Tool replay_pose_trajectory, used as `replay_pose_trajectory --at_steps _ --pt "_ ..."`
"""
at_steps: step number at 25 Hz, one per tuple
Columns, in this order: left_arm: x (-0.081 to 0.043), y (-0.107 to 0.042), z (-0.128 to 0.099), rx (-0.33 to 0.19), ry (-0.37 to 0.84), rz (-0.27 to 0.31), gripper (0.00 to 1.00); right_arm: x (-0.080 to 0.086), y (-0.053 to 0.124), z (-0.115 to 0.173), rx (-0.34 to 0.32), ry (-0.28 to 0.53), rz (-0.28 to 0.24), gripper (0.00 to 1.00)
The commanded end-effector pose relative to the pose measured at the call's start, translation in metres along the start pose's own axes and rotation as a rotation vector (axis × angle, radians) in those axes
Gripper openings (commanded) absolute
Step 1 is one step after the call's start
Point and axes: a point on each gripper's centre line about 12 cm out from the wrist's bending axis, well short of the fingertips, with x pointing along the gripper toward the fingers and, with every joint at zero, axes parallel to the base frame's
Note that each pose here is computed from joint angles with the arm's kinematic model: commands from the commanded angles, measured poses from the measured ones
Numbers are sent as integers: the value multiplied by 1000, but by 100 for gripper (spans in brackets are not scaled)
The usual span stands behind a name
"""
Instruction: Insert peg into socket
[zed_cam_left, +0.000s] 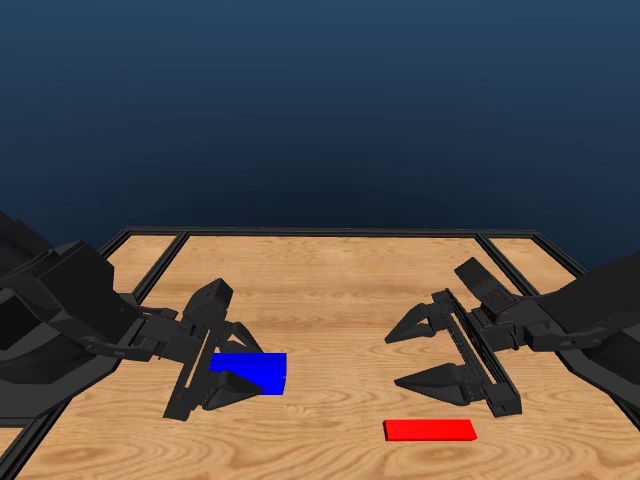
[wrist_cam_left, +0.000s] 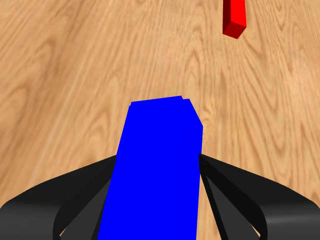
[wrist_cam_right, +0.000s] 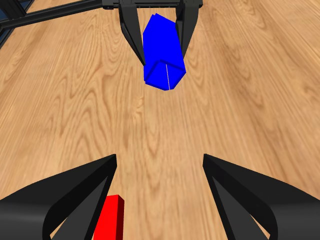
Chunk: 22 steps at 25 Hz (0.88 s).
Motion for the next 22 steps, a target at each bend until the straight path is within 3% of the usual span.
replay_pose_trajectory --at_steps 1,7,8,9,11,13,14,15,16,18,20,21,22 --pt "-2 14 -14 -29 77 63 0 1 19 -5 16 81 34 100" --pt "1 10 -8 -21 66 61 0 6 39 -25 22 195 65 100" --pt "-1 9 -8 -5 62 59 0 10 37 -22 43 199 53 100" --pt "0 4 2 1 26 44 0 10 45 -26 27 214 74 100" --pt "-1 2 -1 33 55 42 0 11 47 -31 27 241 77 100" --pt "0 -8 17 52 14 16 0 12 50 -33 36 255 81 100" --pt "-3 -1 13 54 48 40 0 10 48 -39 39 275 73 100" --pt "-2 -12 25 78 12 7 0 10 50 -35 51 259 78 100" --pt "-4 -11 25 95 19 11 0 9 48 -39 55 273 69 100" --pt "-6 -25 43 134 -8 -27 0 9 44 -46 47 300 58 100" --pt "-8 -24 52 130 5 -18 0 8 46 -49 54 321 60 100" --pt "-20 -30 61 131 -29 -46 0 8 49 -48 44 322 70 97" --pt "-14 -37 63 172 -44 -60 0 7 45 -51 66 329 55 86"
